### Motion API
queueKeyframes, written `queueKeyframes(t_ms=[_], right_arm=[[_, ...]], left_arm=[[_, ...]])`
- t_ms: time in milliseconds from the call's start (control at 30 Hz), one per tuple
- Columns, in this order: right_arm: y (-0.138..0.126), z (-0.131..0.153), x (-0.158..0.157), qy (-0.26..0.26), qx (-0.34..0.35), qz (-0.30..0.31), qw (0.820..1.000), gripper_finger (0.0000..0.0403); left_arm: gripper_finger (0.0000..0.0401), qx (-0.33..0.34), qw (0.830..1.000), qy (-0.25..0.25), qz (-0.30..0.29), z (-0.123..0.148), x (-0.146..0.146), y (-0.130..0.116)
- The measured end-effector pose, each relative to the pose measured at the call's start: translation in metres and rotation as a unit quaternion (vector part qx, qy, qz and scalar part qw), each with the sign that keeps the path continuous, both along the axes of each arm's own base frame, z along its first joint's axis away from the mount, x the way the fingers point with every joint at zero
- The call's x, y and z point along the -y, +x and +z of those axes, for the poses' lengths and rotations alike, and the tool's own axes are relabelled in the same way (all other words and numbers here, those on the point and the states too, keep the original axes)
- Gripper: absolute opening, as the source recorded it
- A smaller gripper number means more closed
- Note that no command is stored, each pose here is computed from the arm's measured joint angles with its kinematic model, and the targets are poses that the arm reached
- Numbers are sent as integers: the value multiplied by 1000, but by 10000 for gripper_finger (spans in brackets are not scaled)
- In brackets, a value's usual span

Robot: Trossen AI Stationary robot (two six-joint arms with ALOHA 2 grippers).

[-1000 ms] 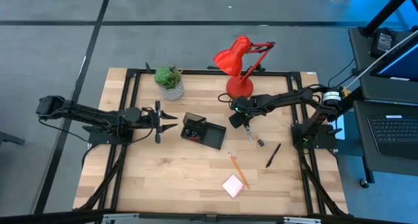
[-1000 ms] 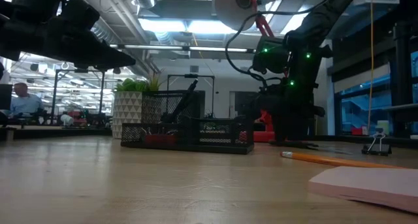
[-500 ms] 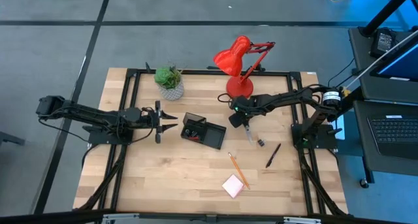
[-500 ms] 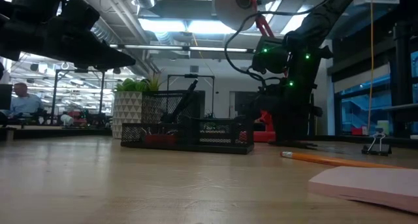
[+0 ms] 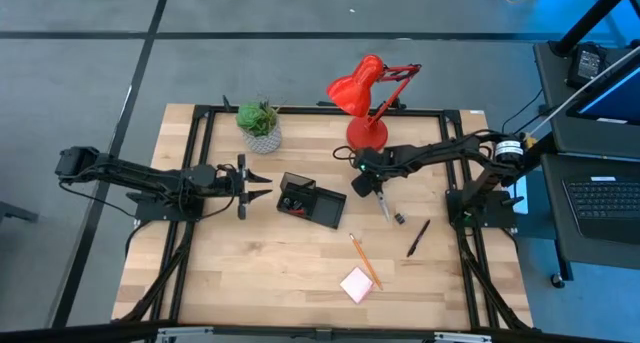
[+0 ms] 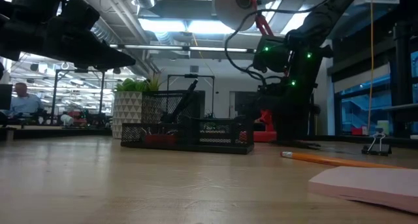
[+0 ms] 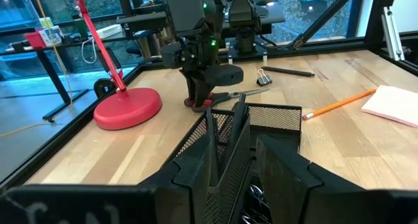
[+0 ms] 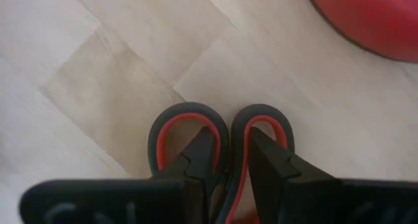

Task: Pick and place office supplies into organizer
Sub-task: Put the black scissors into the black desk organizer

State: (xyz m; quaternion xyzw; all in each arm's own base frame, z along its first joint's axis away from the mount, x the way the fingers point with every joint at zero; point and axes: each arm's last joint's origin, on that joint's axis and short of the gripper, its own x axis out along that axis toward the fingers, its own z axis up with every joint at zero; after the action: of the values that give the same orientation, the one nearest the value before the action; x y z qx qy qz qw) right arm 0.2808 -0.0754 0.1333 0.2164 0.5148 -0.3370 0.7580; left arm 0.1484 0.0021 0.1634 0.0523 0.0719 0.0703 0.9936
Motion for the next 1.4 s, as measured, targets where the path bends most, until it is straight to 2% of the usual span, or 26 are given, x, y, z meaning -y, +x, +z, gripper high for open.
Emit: queueKeyframes(t_ms=[567,733,833,933,1067,1167,1400], right_arm=[[0,32,-14,-16,59,38,997,66],[0,51,-21,-32,109,60,992,68],[4,66,-25,-52,158,87,982,68],[10,81,-30,-84,217,122,965,65],[21,100,-36,-135,300,169,929,68],[28,114,-41,-179,352,200,897,69],[36,144,-53,-289,447,251,808,69]], left_arm=[[114,-2,1000,0,0,0,0,0],[114,-2,1000,0,0,0,0,0],[114,-2,1000,0,0,0,0,0],[115,-2,1000,0,0,0,0,0],[114,-2,1000,0,0,0,0,0],[112,-2,1000,0,0,0,0,0],[111,-2,1000,0,0,0,0,0]])
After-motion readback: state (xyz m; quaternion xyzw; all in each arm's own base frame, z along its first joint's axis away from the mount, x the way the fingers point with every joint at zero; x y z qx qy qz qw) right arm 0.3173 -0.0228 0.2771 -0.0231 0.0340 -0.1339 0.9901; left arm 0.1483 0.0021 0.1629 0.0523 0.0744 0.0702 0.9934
